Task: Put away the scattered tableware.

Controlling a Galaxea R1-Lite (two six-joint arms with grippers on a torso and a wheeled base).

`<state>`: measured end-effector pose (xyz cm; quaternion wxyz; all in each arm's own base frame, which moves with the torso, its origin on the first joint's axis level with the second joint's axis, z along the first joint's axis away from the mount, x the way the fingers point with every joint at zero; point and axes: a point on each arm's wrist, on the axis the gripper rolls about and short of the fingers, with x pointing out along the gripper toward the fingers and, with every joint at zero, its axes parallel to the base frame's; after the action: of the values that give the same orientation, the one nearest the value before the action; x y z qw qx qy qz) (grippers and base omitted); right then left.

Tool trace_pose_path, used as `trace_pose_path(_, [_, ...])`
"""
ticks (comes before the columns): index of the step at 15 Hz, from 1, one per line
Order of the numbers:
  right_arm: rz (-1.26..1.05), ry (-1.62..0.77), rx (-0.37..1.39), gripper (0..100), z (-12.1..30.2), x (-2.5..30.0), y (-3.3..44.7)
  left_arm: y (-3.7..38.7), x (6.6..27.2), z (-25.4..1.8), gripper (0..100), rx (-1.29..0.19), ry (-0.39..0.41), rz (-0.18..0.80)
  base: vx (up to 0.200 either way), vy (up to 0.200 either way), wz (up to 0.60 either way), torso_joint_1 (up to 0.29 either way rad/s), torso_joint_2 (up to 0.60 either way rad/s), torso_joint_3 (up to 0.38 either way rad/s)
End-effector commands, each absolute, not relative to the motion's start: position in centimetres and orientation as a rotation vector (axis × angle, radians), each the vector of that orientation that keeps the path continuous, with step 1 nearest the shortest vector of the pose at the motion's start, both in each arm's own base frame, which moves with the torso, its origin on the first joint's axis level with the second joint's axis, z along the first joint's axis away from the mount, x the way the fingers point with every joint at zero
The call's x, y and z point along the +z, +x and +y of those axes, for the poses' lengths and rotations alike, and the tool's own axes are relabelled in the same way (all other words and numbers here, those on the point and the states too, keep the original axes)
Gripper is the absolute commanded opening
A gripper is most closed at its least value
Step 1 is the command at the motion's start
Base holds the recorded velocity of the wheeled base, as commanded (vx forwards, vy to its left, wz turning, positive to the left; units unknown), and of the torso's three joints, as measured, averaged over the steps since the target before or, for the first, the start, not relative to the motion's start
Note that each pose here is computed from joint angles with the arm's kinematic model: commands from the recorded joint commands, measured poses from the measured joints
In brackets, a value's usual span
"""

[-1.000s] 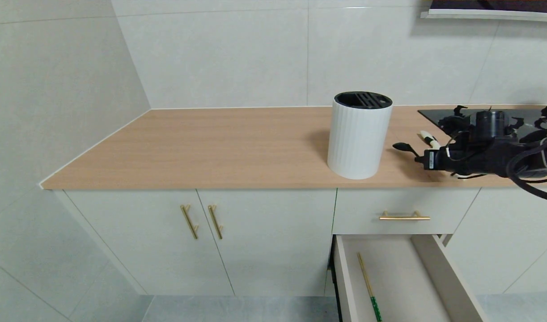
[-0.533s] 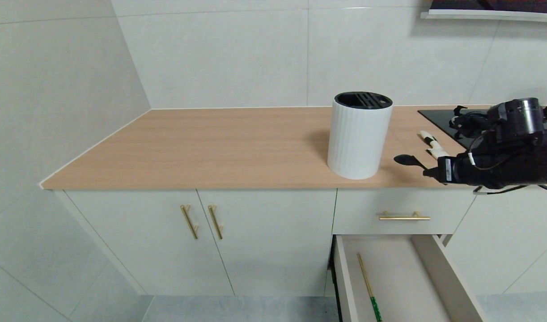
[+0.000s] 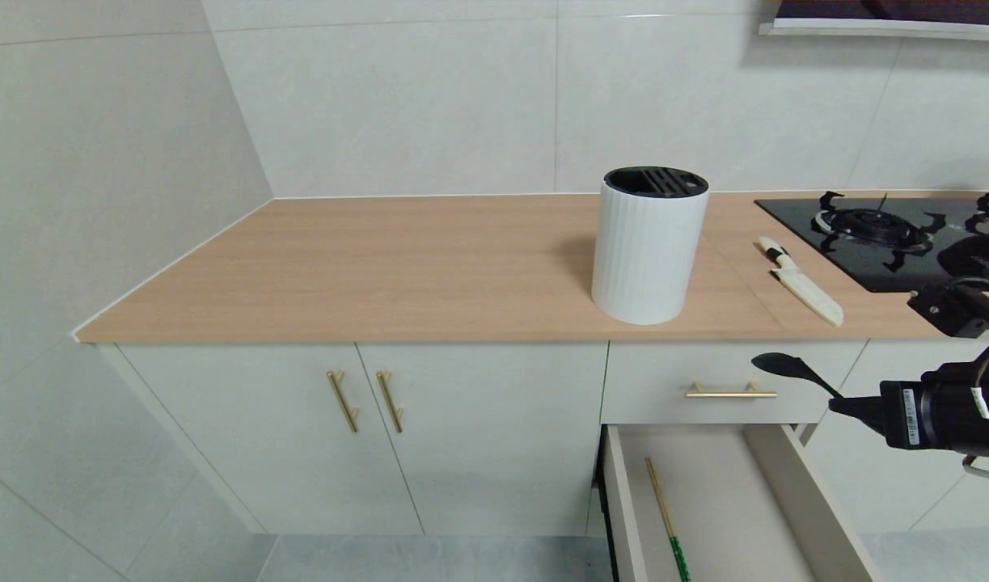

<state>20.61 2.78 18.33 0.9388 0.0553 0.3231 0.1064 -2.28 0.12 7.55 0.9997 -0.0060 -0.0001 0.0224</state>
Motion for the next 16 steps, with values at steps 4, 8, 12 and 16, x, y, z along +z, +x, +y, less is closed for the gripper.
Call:
trace_pose_path(4, [0.703, 0.105, 0.212, 0, 2.9, 16.9, 20.7, -2.3, 7.5, 0.1, 100, 0.044, -0.012, 0.000, 0.000, 0.000, 0.00, 0.000, 0.00, 0.000])
trace_pose_path(8, [0.713, 0.104, 0.204, 0, 2.9, 15.6, 21.9, -2.3, 7.5, 0.1, 100, 0.046, -0.012, 0.000, 0.000, 0.000, 0.00, 0.000, 0.00, 0.000])
trace_pose_path(12, [0.744, 0.098, 0.182, 0, 3.0, 14.9, 22.4, -2.3, 7.5, 0.1, 100, 0.046, -0.012, 0.000, 0.000, 0.000, 0.00, 0.000, 0.00, 0.000])
trace_pose_path(16, [0.767, 0.097, 0.177, 0, 3.0, 14.1, 23.2, -2.3, 7.5, 0.1, 100, 0.046, -0.012, 0.000, 0.000, 0.000, 0.00, -0.165, 0.38, 0.214])
